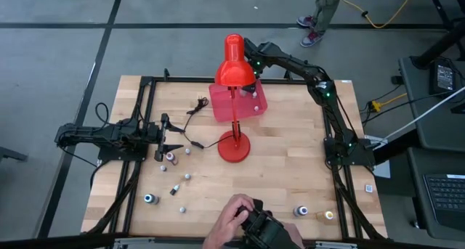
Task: Pick & Place food coloring
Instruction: Put the large orange food coloring bottle into the red bin, then put the large yellow food coloring bottle into the red bin
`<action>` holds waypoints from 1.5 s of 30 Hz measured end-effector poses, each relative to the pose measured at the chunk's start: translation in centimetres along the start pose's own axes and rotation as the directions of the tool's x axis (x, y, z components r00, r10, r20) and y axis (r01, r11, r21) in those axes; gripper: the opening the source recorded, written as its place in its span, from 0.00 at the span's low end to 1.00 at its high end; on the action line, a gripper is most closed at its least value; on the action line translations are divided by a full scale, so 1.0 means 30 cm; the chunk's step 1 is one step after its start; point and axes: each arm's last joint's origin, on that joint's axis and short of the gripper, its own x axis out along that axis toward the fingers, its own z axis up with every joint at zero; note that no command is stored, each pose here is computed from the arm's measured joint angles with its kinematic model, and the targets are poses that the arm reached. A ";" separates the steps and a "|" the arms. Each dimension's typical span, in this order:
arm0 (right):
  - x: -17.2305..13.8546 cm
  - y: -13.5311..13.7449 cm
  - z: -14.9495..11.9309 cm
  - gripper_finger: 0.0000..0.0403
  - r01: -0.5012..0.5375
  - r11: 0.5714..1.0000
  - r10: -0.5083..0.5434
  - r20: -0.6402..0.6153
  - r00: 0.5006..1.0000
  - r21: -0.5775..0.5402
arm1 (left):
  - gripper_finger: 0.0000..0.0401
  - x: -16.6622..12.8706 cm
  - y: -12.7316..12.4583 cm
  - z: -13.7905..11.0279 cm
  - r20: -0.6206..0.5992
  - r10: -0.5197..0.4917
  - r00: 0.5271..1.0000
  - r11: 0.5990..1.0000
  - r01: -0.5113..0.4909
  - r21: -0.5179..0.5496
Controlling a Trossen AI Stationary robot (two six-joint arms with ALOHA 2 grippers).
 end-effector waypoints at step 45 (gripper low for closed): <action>-0.391 0.384 -0.233 0.54 0.192 0.888 -0.121 -0.191 0.974 0.417 | 0.68 0.000 0.000 0.000 0.000 0.000 1.000 1.000 0.000 0.000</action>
